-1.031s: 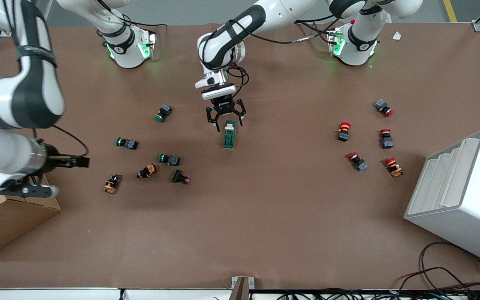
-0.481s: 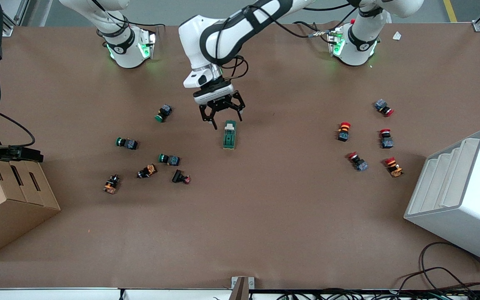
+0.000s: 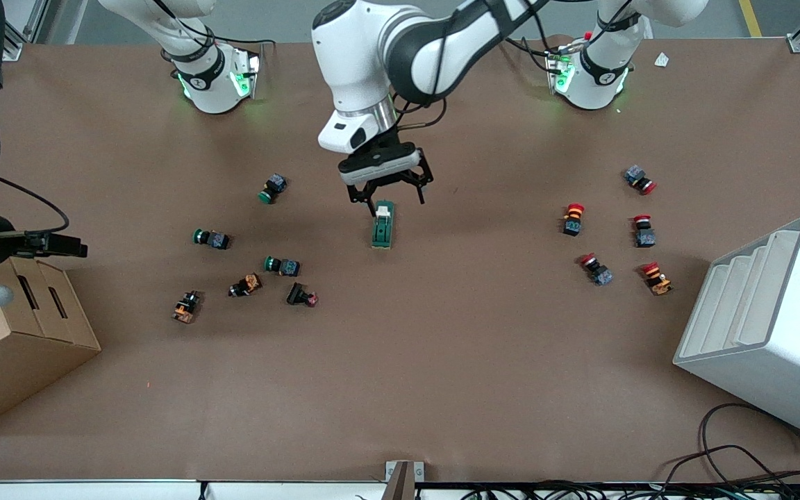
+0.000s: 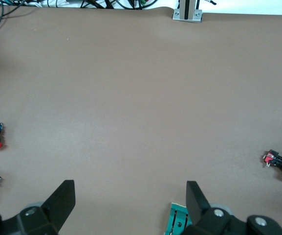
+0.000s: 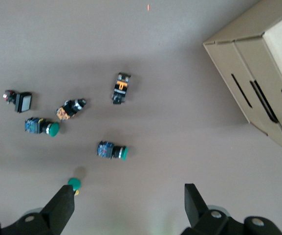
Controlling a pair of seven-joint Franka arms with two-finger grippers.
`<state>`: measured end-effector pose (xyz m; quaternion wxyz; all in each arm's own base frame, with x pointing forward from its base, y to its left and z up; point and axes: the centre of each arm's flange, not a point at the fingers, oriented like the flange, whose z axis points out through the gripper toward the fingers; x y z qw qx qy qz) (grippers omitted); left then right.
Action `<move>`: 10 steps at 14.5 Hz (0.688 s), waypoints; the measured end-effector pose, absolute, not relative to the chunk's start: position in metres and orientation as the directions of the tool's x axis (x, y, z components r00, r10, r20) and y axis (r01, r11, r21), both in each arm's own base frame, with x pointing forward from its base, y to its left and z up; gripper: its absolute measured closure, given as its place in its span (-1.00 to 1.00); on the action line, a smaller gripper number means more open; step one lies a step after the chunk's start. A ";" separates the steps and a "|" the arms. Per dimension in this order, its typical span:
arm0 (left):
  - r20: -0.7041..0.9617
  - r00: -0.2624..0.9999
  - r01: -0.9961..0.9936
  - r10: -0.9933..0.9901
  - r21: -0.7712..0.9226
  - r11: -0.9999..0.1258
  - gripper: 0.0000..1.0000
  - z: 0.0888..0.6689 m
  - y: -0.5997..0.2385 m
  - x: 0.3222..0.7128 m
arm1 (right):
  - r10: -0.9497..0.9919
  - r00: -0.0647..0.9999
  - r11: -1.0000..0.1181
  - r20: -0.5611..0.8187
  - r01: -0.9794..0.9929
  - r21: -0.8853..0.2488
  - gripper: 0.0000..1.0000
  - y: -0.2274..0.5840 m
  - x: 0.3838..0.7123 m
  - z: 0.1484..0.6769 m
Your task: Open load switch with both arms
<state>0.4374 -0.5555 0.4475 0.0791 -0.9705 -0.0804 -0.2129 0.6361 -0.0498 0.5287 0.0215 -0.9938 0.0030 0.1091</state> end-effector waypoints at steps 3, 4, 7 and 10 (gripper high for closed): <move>0.348 0.927 0.173 0.138 -0.072 -0.982 -1.00 0.494 -0.511 0.473 | -0.005 0.971 -0.999 -0.240 -0.016 -0.044 -1.00 -0.052 0.621 0.548; 0.325 0.935 0.165 0.138 -0.055 -0.985 -1.00 0.512 -0.492 0.485 | -0.003 0.970 -0.999 -0.243 -0.015 -0.044 -1.00 -0.051 0.618 0.553; 0.246 0.962 0.139 0.120 -0.063 -0.988 -1.00 0.552 -0.425 0.516 | 0.021 0.977 -0.999 -0.213 0.012 -0.041 -1.00 -0.035 0.611 0.573; 0.176 0.983 0.067 0.053 -0.073 -0.995 -1.00 0.575 -0.370 0.535 | 0.038 0.981 -0.999 -0.192 0.032 -0.034 -1.00 -0.024 0.605 0.586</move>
